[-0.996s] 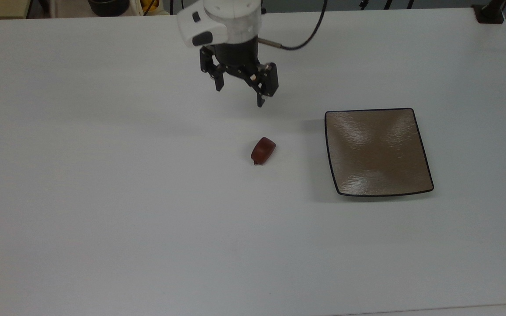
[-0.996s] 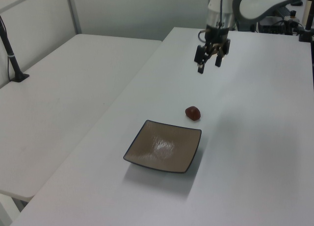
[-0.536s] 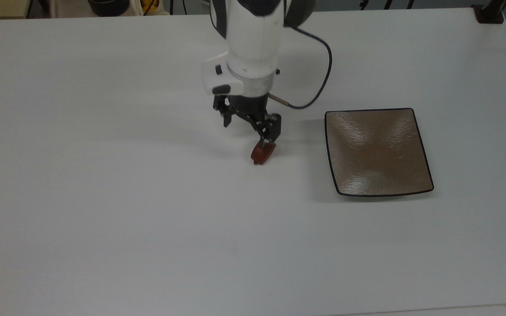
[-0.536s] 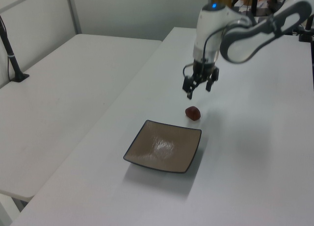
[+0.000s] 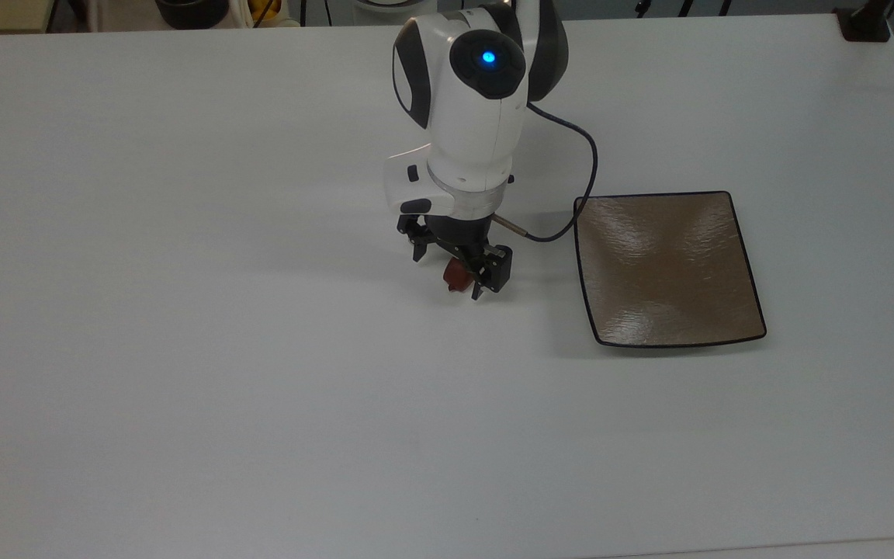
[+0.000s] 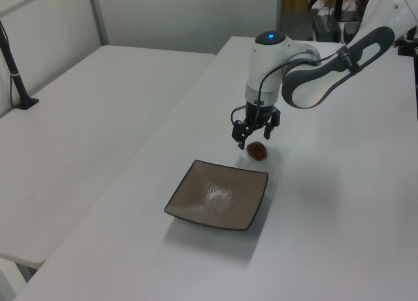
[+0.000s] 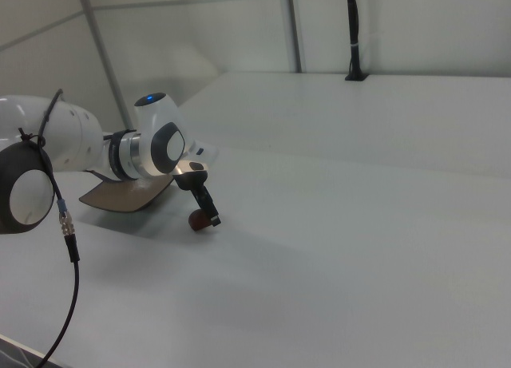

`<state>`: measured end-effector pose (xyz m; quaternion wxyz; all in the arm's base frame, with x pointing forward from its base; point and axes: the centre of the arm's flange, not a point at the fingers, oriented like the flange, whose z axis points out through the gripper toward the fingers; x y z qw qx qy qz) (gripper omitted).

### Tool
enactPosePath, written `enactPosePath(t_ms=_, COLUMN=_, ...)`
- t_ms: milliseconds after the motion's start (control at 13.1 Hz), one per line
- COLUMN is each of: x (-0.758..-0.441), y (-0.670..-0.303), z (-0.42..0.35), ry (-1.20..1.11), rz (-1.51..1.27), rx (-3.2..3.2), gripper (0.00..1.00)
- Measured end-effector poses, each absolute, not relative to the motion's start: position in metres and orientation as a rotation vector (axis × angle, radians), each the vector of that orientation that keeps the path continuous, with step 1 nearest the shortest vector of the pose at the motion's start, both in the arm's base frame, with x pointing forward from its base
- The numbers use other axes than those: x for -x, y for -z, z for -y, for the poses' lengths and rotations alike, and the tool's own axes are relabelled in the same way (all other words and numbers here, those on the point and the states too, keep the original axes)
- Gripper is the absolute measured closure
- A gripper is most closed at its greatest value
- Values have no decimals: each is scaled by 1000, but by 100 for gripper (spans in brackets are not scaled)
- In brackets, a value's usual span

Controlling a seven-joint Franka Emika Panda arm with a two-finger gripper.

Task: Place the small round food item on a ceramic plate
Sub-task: 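Close the gripper on the dark red food item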

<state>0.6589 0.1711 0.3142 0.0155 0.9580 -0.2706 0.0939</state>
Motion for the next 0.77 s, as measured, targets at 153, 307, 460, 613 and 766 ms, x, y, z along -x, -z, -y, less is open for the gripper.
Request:
enactPosePath(t_ms=153, x=-655, y=-308, z=-187, ry=-273, rz=813, rx=-3000, gripper=0)
enactPosePath(t_ms=307, x=-651, y=-302, z=-201, ry=-251, rz=795, rx=-3014, gripper=0)
enactPosePath(t_ms=460, x=-651, y=-301, z=-201, ry=-251, rz=795, rx=-3015, gripper=19)
enactPosePath(t_ms=613, x=-652, y=-303, z=-200, ry=-257, rz=798, rx=-3015, gripper=54)
enactPosePath(t_ms=766, x=-653, y=-305, z=-200, ry=-262, rz=799, rx=-3016, gripper=67)
